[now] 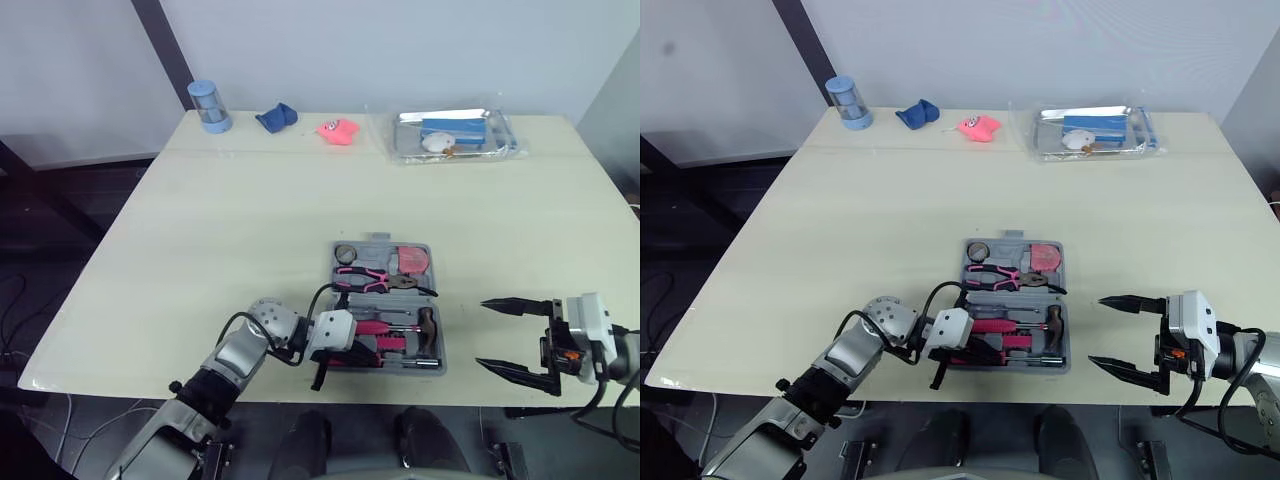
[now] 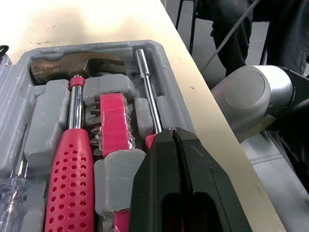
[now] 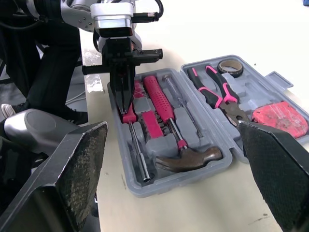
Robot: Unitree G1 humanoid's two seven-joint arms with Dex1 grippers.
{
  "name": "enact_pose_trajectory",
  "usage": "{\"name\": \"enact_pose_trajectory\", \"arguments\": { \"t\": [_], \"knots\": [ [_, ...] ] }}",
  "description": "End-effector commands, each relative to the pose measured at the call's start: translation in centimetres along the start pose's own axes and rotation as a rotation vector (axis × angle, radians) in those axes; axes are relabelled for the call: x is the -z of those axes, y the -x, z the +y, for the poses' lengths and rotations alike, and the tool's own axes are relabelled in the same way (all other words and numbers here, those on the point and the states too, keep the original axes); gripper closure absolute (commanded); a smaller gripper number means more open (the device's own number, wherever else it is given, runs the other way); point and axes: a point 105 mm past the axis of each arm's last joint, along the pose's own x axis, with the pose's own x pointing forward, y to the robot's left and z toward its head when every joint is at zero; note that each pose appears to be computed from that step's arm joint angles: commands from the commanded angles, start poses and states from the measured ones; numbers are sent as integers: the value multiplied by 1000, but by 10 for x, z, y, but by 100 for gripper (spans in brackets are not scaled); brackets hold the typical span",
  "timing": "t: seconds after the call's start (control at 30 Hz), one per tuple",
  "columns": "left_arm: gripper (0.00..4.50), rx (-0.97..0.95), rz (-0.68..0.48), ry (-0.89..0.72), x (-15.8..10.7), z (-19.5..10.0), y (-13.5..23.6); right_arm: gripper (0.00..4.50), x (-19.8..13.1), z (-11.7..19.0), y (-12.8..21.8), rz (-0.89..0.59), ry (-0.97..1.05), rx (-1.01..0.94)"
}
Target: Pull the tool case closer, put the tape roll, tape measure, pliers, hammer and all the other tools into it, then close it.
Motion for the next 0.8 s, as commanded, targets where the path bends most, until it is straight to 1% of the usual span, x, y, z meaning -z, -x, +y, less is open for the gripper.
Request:
{"name": "enact_pose_trajectory", "arguments": {
  "t": [0.03,0.23,0.37,0.43,0.53,0.6,0.63,0.7,0.8],
  "knots": [
    [444,8,45,93,20,-10,-2,0,-11,-2,2,-8,57,10],
    [444,-96,-53,80,-7,7,15,0,-5,-11,0,-24,16,66],
    [444,-213,-128,97,-26,22,39,0,7,-21,-3,0,-44,128],
    [444,-302,-136,121,-27,30,60,0,16,-29,-5,35,-74,152],
    [444,-408,-129,177,-20,39,83,0,27,-42,-7,80,-78,176],
    [444,-474,-96,208,-11,43,101,0,34,-51,-11,103,-74,186],
    [450,-500,-83,221,-6,45,108,51,37,-55,-14,111,-73,188],
    [450,-539,-51,223,4,47,121,125,42,-60,-20,133,-73,173],
    [450,-575,-17,240,18,51,131,271,50,-65,-28,166,-64,155]
  ]
}}
